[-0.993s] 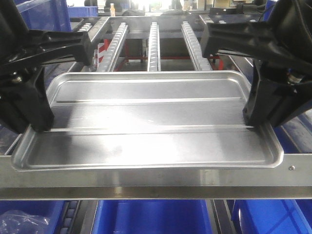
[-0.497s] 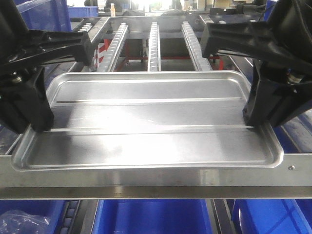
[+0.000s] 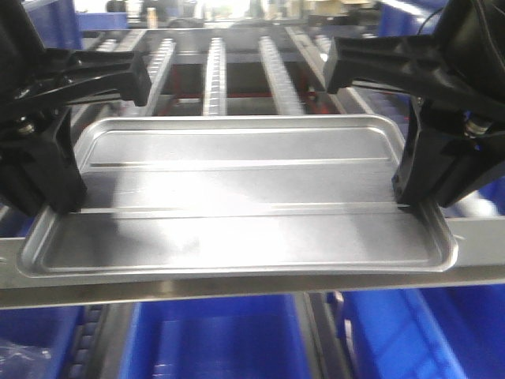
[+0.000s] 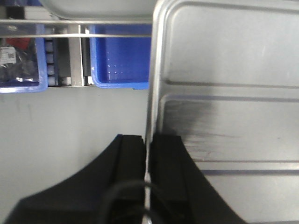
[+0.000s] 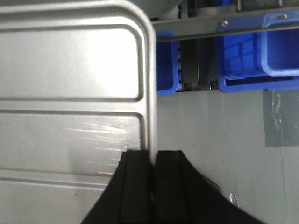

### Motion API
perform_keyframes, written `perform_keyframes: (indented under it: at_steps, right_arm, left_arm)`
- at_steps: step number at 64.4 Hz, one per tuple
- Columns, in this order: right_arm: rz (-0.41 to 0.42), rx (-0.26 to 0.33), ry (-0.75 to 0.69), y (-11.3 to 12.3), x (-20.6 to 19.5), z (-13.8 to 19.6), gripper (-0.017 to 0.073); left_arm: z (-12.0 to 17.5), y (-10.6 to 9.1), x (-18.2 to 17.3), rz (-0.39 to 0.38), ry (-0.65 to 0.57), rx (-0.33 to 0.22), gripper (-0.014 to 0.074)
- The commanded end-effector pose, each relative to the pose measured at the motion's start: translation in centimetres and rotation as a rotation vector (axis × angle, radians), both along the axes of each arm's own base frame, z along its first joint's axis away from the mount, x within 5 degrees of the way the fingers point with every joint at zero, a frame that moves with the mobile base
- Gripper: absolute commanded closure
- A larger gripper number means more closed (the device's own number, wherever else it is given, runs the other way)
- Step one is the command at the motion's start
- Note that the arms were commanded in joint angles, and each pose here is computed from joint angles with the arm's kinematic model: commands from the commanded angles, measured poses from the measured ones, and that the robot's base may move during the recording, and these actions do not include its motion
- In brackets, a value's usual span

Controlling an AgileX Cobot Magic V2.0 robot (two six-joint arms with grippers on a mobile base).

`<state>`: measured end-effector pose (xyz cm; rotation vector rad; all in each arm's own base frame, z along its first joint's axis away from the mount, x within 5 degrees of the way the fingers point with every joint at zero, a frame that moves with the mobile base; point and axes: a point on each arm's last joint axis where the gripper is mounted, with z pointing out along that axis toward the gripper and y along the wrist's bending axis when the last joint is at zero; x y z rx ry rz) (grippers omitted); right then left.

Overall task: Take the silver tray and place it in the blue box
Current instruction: 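Hold the tray level in both grippers while the base drives to the crate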

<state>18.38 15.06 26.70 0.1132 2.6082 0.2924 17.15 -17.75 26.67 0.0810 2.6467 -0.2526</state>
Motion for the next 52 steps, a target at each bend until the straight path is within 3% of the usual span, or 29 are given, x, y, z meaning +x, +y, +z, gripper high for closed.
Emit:
perform_keyframes:
  at_steps: [1,52]
  right_arm:
    - [0.016,0.017,-0.078,-0.18,0.15,1.58,0.0502]
    - [0.016,0.017,-0.078,-0.18,0.15,1.58,0.0502]
  left_arm:
    - [1.64,0.1,-0.1,-0.009,-0.059,-0.036,0.0603]
    - [1.62,0.07,-0.14,-0.006,-0.052,-0.041,0.0603]
